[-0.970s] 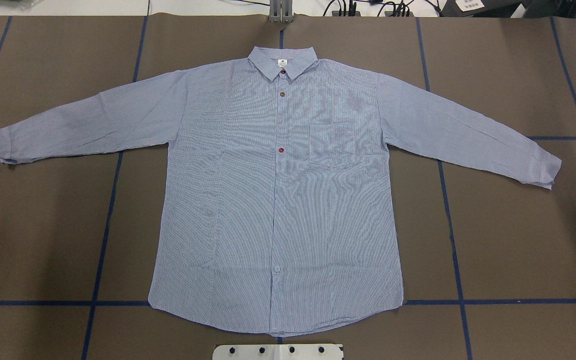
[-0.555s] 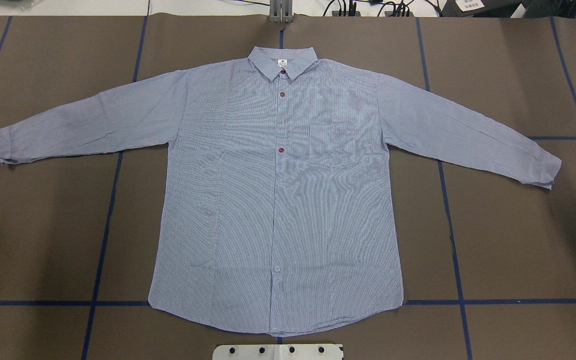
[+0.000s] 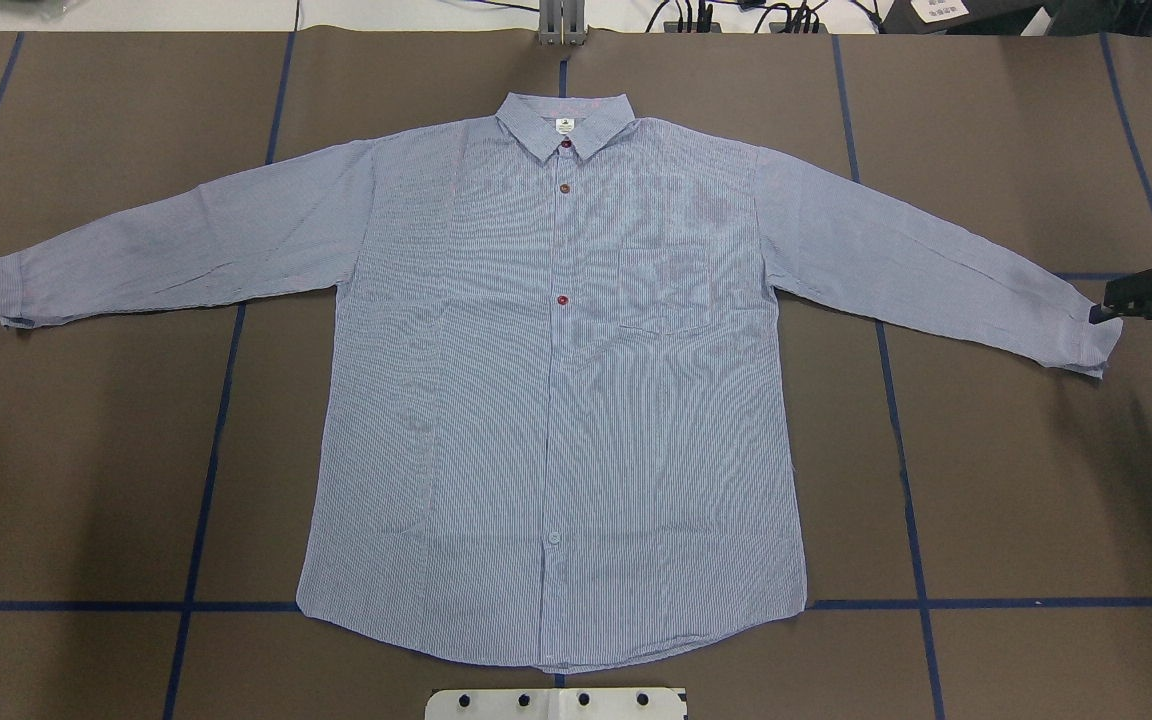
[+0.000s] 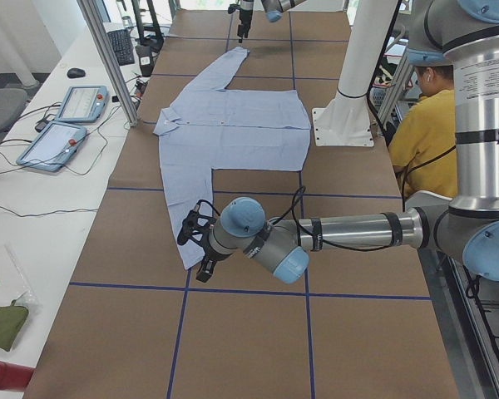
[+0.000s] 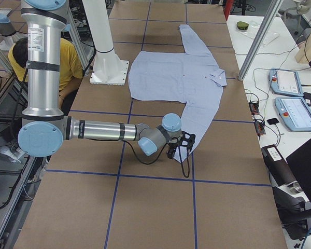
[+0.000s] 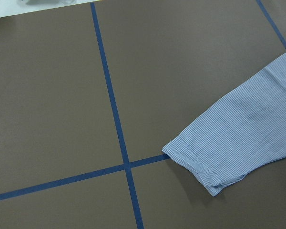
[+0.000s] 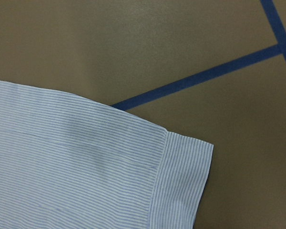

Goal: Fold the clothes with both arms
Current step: 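Reach the right gripper to the sleeve cuff nearest it and grasp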

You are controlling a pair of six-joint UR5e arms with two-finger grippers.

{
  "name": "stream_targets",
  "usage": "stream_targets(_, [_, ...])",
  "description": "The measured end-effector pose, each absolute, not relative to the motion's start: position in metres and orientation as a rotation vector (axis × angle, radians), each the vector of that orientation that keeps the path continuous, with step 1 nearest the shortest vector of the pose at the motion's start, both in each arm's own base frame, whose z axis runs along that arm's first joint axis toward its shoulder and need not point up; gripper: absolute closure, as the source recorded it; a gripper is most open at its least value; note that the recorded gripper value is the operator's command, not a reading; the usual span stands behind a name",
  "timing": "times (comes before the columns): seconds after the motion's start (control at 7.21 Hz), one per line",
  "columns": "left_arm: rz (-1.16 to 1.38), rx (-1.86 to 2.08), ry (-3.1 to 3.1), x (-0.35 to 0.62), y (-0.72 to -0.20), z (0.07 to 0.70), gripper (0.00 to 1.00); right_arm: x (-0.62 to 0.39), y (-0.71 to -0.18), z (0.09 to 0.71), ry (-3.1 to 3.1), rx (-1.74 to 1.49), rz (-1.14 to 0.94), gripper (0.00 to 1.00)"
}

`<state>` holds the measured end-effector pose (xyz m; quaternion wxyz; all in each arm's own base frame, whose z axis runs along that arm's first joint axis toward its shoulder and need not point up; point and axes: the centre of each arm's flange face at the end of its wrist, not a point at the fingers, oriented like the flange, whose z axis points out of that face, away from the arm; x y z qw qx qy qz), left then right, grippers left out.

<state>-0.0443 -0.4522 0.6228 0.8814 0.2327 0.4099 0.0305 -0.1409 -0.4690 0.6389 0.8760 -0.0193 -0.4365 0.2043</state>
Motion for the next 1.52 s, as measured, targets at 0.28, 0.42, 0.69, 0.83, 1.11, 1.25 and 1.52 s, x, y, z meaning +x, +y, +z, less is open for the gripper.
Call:
stream_targets(0.28, [0.064,0.485,0.855,-0.044,-0.452,0.623,0.01,-0.163,-0.464,0.646,-0.902,-0.084,0.522,0.04])
stream_targets(0.42, [0.064,0.485,0.856,-0.044,-0.452,0.622,0.01,-0.172,-0.463,0.649,-0.894,-0.103,0.552,0.07])
stream_targets(0.69, [0.066,0.486,0.858,-0.044,-0.452,0.621,0.01,-0.178,-0.461,0.654,-0.881,-0.118,0.578,0.58])
stream_targets(0.83, [0.066,0.487,0.858,-0.044,-0.452,0.621,0.01,-0.178,-0.461,0.656,-0.877,-0.121,0.584,0.84])
stream_targets(1.11, [0.067,0.488,0.859,-0.044,-0.452,0.620,0.01,-0.177,-0.459,0.662,-0.868,-0.131,0.590,1.00])
stream_targets(1.25, [0.068,0.489,0.859,-0.044,-0.452,0.619,0.01,-0.177,-0.458,0.663,-0.869,-0.133,0.590,1.00])
stream_targets(1.52, [0.068,0.489,0.859,-0.044,-0.452,0.619,0.01,-0.177,-0.459,0.651,-0.887,-0.124,0.581,1.00])
